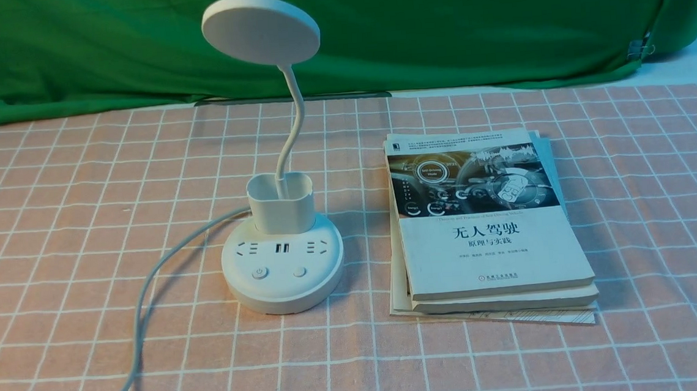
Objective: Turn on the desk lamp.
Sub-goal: Use the left arm to press the button switch on the lamp holder
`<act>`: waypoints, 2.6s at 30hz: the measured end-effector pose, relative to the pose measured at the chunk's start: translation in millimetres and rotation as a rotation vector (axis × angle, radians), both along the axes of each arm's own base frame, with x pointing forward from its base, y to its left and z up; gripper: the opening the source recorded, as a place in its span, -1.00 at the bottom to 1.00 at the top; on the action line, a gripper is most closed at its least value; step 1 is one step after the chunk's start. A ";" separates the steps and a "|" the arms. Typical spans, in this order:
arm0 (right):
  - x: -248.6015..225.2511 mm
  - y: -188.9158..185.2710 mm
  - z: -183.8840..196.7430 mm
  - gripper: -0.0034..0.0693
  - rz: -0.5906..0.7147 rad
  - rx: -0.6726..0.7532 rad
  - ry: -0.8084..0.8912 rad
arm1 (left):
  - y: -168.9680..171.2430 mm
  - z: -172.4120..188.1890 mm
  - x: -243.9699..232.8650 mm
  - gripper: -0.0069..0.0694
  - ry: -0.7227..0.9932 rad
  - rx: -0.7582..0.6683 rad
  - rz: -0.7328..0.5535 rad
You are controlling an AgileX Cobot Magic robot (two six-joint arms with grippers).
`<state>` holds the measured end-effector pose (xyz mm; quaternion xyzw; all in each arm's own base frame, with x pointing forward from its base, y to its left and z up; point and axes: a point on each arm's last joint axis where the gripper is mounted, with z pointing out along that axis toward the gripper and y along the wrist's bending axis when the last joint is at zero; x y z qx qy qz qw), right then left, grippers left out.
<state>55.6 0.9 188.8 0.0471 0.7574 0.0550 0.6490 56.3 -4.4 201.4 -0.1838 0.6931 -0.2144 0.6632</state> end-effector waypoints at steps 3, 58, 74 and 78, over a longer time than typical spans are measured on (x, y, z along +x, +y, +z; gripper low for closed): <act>0.0 0.0 0.0 -0.24 0.000 0.000 0.000 | -1.6 4.0 -0.1 -0.76 -0.007 -0.564 -0.014; 0.0 0.0 0.1 -0.24 0.000 0.000 -0.001 | -143.1 53.7 200.8 -0.76 0.996 0.745 -0.853; 0.0 0.0 0.1 -0.24 0.000 0.000 -0.001 | -192.2 8.3 274.0 -0.76 0.997 0.829 -0.848; 0.0 0.0 0.1 -0.24 0.000 0.000 -0.001 | -194.0 -5.9 277.3 -0.76 1.031 0.834 -0.854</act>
